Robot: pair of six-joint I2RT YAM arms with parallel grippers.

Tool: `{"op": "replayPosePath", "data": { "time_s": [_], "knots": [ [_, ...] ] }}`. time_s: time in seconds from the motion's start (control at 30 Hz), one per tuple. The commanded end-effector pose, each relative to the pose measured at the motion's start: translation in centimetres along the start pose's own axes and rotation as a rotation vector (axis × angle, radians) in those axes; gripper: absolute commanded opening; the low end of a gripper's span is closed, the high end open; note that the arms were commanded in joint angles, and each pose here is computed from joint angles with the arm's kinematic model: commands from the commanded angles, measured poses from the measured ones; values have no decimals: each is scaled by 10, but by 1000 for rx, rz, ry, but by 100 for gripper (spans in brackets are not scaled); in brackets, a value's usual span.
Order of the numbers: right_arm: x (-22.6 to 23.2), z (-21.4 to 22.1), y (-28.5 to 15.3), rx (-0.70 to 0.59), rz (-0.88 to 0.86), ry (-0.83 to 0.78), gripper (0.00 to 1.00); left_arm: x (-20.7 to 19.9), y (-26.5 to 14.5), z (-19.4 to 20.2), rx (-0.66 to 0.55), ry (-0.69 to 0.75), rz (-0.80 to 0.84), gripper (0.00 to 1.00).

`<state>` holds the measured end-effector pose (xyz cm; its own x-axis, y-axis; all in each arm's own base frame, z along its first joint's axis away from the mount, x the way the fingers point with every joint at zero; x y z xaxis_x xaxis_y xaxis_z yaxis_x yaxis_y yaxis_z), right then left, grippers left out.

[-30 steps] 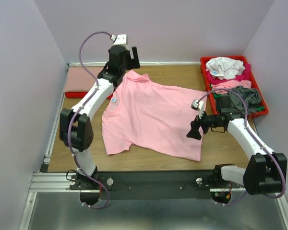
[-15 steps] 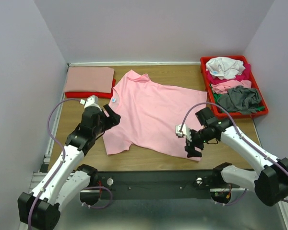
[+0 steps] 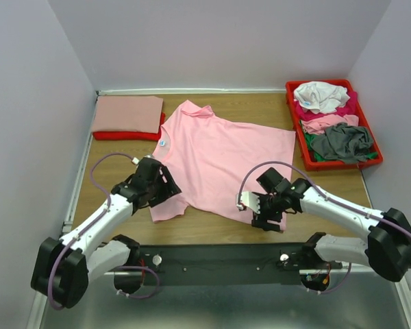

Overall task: Fold and stack the t-shirts
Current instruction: Flatten the tshirt out

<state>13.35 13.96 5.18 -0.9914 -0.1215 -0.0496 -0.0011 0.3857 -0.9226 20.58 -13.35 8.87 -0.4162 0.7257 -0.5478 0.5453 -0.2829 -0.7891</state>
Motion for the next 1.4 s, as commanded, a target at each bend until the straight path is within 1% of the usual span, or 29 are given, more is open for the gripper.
{"op": "replayPosePath", "data": {
  "time_s": [0.0, 0.07, 0.1, 0.17, 0.2, 0.23, 0.3, 0.33, 0.4, 0.43, 0.5, 0.6, 0.63, 0.7, 0.73, 0.8, 0.83, 0.9, 0.93, 0.97, 1.03, 1.1, 1.13, 1.17, 1.2, 1.23, 1.3, 1.33, 1.37],
  "knots": [
    [0, 8, 9, 62, 24, -2, 76, 8, 19, 23, 95, 15, -63, 77],
    [3, 12, 13, 94, 15, -9, 71, 9, 30, 29, 111, 45, -94, 75],
    [4, 12, 13, 99, 17, -8, 71, 7, 30, 28, 106, 42, -86, 75],
    [4, 13, 15, 109, 9, -5, 61, 7, 39, 34, 126, 66, -105, 69],
    [4, 12, 15, 115, 12, -10, 52, 7, 42, 34, 129, 75, -112, 67],
    [4, 12, 15, 119, 13, -13, 48, 7, 47, 36, 141, 90, -128, 58],
    [2, 10, 12, 119, 18, -24, 39, 7, 50, 39, 153, 111, -138, 47],
    [4, 9, 10, 119, 8, -25, 33, 7, 51, 41, 167, 115, -138, 33],
    [8, 3, 2, 95, -17, -39, 27, 6, 47, 47, 187, 136, -129, 18],
    [10, 0, -1, 85, -29, -43, 27, 6, 45, 51, 202, 141, -129, 8],
    [13, -8, -11, 59, -63, -69, 26, 9, 35, 69, 277, 161, -122, 0],
    [22, -21, -31, 25, -141, -102, 24, 14, 8, 89, 354, 162, -123, 0],
    [25, -25, -39, 17, -168, -104, 21, 14, -8, 97, 378, 171, -112, 0],
    [30, -28, -46, 12, -200, -128, 19, 18, -26, 104, 410, 141, -128, 0],
    [37, -26, -51, 17, -237, -124, 18, 14, -38, 108, 422, 145, -93, 0],
    [43, -25, -56, 20, -268, -145, 14, 18, -53, 116, 464, 119, -92, 0],
    [47, -21, -60, 33, -284, -142, 8, 21, -63, 119, 480, 115, -83, 0],
    [52, -18, -63, 45, -291, -137, 6, 19, -81, 133, 547, 73, -61, 0],
    [54, -17, -66, 43, -284, -137, 5, 15, -93, 138, 581, 72, -9, 0],
    [54, -19, -68, 36, -274, -126, 3, 11, -99, 140, 592, 67, 18, 0],
    [44, -27, -70, 8, -214, -112, 5, 4, -109, 140, 606, 76, 83, 0],
    [29, -36, -74, -5, -109, -41, 23, -6, -119, 143, 646, 98, 157, 24],
    [6, -41, -77, -12, 2, -27, 41, -10, -123, 143, 653, 108, 186, 34],
    [-6, -44, -82, -31, 71, 24, 49, -19, -130, 141, 655, 124, 226, 51],
    [-33, -47, -91, -77, 182, 73, 69, -27, -131, 137, 631, 160, 264, 74],
    [-45, -47, -96, -108, 229, 109, 74, -39, -138, 132, 608, 178, 302, 78],
    [-74, -38, -108, -157, 319, 215, 82, -50, -142, 124, 567, 232, 331, 79],
    [-88, -42, -113, -207, 350, 229, 84, -54, -137, 121, 546, 256, 314, 79],
    [-95, -40, -114, -223, 353, 259, 84, -65, -141, 110, 481, 332, 351, 79]
  ]
}}
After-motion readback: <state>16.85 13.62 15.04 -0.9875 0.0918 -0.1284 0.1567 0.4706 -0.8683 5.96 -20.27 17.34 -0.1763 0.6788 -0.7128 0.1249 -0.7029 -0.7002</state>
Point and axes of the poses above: each gripper's point midway between its finger pads, its own y axis out along the fingers, its own x axis along the line the jaws close on, z = x × y, the point moved 2 cm from there along -y, back along the fingers, and after that the axes turned 11 degrees about -y, right-handed, at the moved point
